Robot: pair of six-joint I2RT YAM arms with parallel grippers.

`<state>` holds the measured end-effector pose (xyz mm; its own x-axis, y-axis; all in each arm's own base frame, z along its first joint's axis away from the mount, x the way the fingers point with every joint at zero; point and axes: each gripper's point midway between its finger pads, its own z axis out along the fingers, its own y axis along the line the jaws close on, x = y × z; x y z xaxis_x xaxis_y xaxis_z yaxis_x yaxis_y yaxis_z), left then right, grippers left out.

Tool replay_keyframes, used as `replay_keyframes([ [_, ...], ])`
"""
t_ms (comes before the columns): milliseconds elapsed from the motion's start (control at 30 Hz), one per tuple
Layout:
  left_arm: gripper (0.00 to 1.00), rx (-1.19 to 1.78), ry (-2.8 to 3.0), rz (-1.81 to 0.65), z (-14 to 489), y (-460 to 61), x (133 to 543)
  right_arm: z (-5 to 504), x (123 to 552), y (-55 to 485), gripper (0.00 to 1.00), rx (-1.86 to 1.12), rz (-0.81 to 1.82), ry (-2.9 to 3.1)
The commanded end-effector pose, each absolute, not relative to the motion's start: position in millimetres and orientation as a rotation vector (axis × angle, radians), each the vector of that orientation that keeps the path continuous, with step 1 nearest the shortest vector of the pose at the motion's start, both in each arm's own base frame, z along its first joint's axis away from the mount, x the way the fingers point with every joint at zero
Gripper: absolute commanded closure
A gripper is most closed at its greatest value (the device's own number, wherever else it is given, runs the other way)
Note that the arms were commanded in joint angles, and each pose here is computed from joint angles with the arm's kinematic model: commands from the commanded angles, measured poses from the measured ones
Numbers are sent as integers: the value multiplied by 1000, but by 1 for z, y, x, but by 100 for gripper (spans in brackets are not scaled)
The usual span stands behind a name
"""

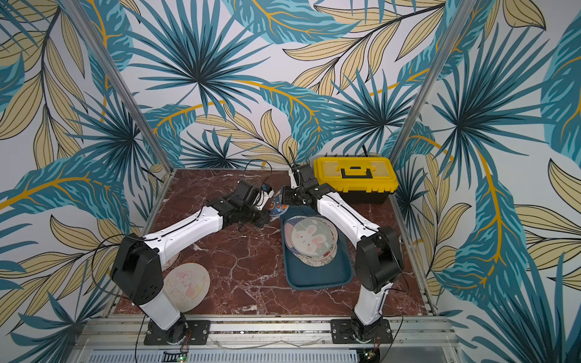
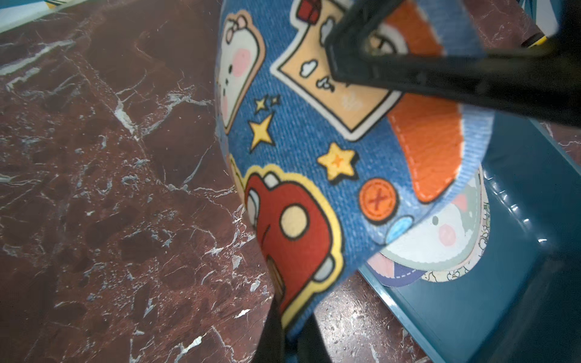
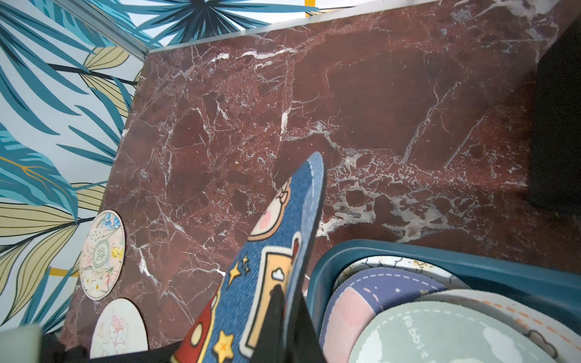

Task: Put the coasters into the storage box
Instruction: Place the coaster in the storage box.

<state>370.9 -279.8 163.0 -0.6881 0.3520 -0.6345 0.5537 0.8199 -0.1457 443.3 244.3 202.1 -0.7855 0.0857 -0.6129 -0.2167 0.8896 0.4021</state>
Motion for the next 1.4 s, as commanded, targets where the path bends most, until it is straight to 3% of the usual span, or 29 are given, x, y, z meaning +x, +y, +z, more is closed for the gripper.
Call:
replay_keyframes([
  [0, 97, 633, 2345, -427, 173, -279, 375, 215, 436, 244, 100, -110, 624, 2370],
  [67, 89, 614, 2347, -418, 171, -277, 376, 217, 435, 243, 100, -107, 623, 2366],
  [367, 27, 568, 2338, -389, 174, -273, 381, 244, 425, 230, 100, -110, 581, 2308],
  [500, 12, 541, 2325, -361, 178, -267, 383, 254, 418, 222, 100, -118, 552, 2282],
  [833, 0, 418, 2279, -308, 191, -245, 389, 268, 398, 197, 100, -119, 450, 2273],
  [1367, 0, 284, 2250, -463, 199, -226, 390, 225, 354, 184, 100, -168, 423, 2447],
])
